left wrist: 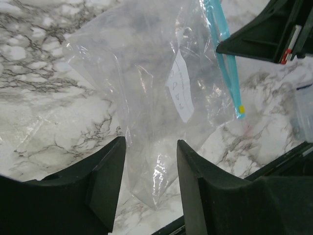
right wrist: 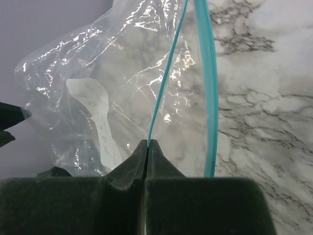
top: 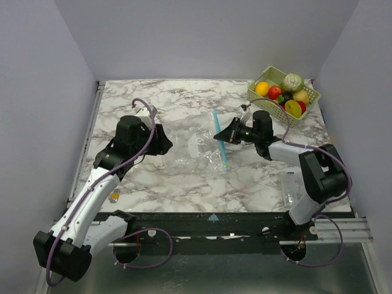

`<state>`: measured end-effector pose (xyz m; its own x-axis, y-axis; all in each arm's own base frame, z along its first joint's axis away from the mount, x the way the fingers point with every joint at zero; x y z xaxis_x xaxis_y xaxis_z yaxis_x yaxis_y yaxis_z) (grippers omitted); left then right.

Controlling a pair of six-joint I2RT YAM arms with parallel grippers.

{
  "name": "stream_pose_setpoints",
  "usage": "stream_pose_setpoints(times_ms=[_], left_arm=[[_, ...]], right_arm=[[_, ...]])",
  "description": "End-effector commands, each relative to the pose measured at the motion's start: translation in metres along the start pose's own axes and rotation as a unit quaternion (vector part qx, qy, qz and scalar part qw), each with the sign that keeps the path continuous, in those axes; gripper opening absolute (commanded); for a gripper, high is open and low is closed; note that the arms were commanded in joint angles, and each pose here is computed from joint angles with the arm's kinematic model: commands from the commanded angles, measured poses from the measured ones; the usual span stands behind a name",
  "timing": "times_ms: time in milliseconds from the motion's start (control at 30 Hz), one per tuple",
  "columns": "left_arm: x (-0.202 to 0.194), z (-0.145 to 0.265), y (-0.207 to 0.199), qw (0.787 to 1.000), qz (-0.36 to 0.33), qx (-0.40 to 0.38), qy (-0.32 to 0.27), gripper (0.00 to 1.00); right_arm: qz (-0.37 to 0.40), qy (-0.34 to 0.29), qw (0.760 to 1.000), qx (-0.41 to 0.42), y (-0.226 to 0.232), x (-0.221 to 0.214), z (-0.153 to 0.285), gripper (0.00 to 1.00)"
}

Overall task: Place the food in the zip-top bag and seal the zipper
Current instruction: Pick up the zipper food storage bag at the center of the board, then open the zipper of the food storage bag.

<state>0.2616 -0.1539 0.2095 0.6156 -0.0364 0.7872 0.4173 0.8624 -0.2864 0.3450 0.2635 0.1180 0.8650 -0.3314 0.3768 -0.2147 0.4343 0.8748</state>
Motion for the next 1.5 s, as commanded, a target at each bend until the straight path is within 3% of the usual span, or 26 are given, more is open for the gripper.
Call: stream_pose_setpoints(times_ms=[0, 200, 300, 400, 467, 533, 733, 833, 1033, 1100, 1367, 1467], left_arm=[[0.032, 0.022, 0.001, 0.994, 0.081, 0.048, -0.062, 0.50], [0.052, 0.029, -0.038, 0.989, 0.135, -0.033, -0.060, 0.55], [0.055, 0.037, -0.024, 0.985, 0.158, 0.018, -0.074, 0.57], [0.051, 0.047, -0.003, 0.981, 0.141, 0.068, -0.113, 0.80], [0.041, 0.051, 0.022, 0.974, 0.139, 0.134, -0.121, 0.87], [0.034, 0.054, 0.034, 0.971, 0.130, 0.158, -0.124, 0.87], [0.046, 0.060, 0.024, 0.975, 0.109, 0.132, -0.141, 0.80], [0.053, 0.054, 0.020, 0.978, 0.100, 0.121, -0.136, 0.79], [0.073, 0.018, -0.047, 0.991, 0.094, -0.059, -0.069, 0.71], [0.084, 0.008, -0.060, 0.991, 0.090, -0.076, -0.060, 0.71], [0.106, -0.019, -0.067, 0.998, 0.004, -0.036, -0.046, 0.69], [0.102, -0.024, -0.058, 0.999, -0.019, 0.002, -0.051, 0.59]], right_arm=[[0.062, -0.033, 0.997, -0.029, 0.025, 0.002, 0.007, 0.00], [0.118, -0.049, 0.991, -0.025, 0.067, -0.017, 0.001, 0.00], [0.113, -0.093, 0.989, -0.027, 0.077, -0.011, 0.012, 0.00], [0.118, -0.144, 0.980, -0.077, 0.078, 0.008, 0.031, 0.00], [0.116, -0.157, 0.976, -0.093, 0.081, 0.014, 0.041, 0.00], [0.123, -0.160, 0.976, -0.085, 0.088, 0.014, 0.046, 0.00], [0.141, -0.124, 0.979, -0.083, 0.084, 0.004, 0.040, 0.00], [0.160, -0.134, 0.974, -0.090, 0.081, 0.005, 0.045, 0.00], [0.207, -0.100, 0.973, -0.006, 0.109, -0.006, 0.039, 0.00], [0.215, -0.084, 0.973, 0.015, 0.116, -0.009, 0.033, 0.00], [0.252, -0.039, 0.964, 0.069, 0.141, -0.043, 0.004, 0.00], [0.250, -0.047, 0.965, 0.066, 0.144, -0.046, -0.003, 0.00]])
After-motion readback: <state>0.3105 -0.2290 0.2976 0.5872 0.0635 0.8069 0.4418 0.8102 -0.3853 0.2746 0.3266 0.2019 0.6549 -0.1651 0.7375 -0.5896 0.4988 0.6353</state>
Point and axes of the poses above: each gripper's point midway between its finger pads, its own z axis back along the fingers, its own y axis along the line the jaws close on, x = y × z, the point moved 1 cm from there along z, back along the fingers, and after that the axes turned 8 degrees about -z, right-handed, at the moved point
